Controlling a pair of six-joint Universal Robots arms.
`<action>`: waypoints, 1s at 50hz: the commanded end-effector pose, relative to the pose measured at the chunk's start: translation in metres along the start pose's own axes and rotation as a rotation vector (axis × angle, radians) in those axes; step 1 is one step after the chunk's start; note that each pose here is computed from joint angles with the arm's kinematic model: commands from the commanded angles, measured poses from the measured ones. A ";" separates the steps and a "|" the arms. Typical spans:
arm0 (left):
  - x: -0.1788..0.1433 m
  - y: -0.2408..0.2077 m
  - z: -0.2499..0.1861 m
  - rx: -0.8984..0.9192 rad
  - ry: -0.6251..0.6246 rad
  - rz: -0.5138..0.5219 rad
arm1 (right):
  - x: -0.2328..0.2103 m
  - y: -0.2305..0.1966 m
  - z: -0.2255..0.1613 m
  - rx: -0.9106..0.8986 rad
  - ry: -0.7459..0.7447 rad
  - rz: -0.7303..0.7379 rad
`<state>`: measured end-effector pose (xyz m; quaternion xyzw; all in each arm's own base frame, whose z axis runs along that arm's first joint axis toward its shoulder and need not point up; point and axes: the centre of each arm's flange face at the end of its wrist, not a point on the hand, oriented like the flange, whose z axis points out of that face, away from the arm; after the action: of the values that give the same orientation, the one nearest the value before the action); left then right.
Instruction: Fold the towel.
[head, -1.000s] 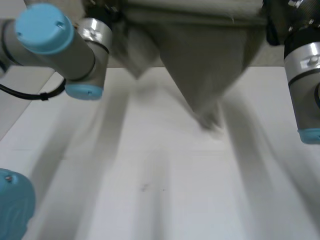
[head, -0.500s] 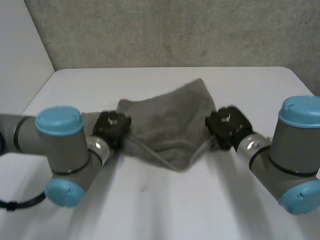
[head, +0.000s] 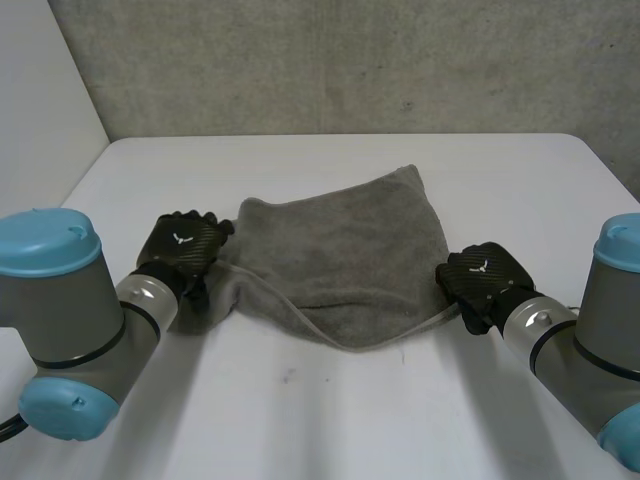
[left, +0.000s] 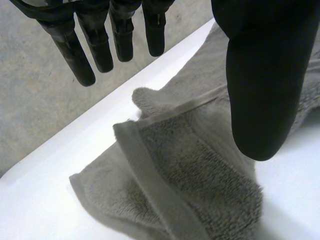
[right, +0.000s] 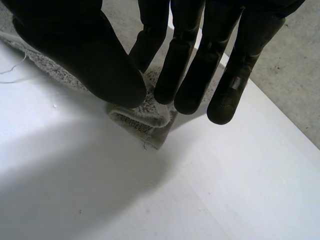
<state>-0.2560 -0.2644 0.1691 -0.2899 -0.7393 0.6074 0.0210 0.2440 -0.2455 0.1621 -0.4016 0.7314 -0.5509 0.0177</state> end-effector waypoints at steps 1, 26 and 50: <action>-0.006 0.005 0.007 -0.016 -0.010 -0.005 | 0.001 0.006 0.004 -0.009 0.006 0.005; -0.006 0.019 0.056 -0.055 0.073 -0.006 | -0.004 0.016 0.006 -0.038 -0.010 0.008; -0.008 0.020 0.051 -0.103 0.074 0.129 | -0.001 0.014 0.009 -0.033 0.002 -0.002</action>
<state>-0.2620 -0.3108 0.1311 -0.3535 -0.7591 0.5466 0.0088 0.2403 -0.2478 0.1432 -0.4044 0.7430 -0.5332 0.0135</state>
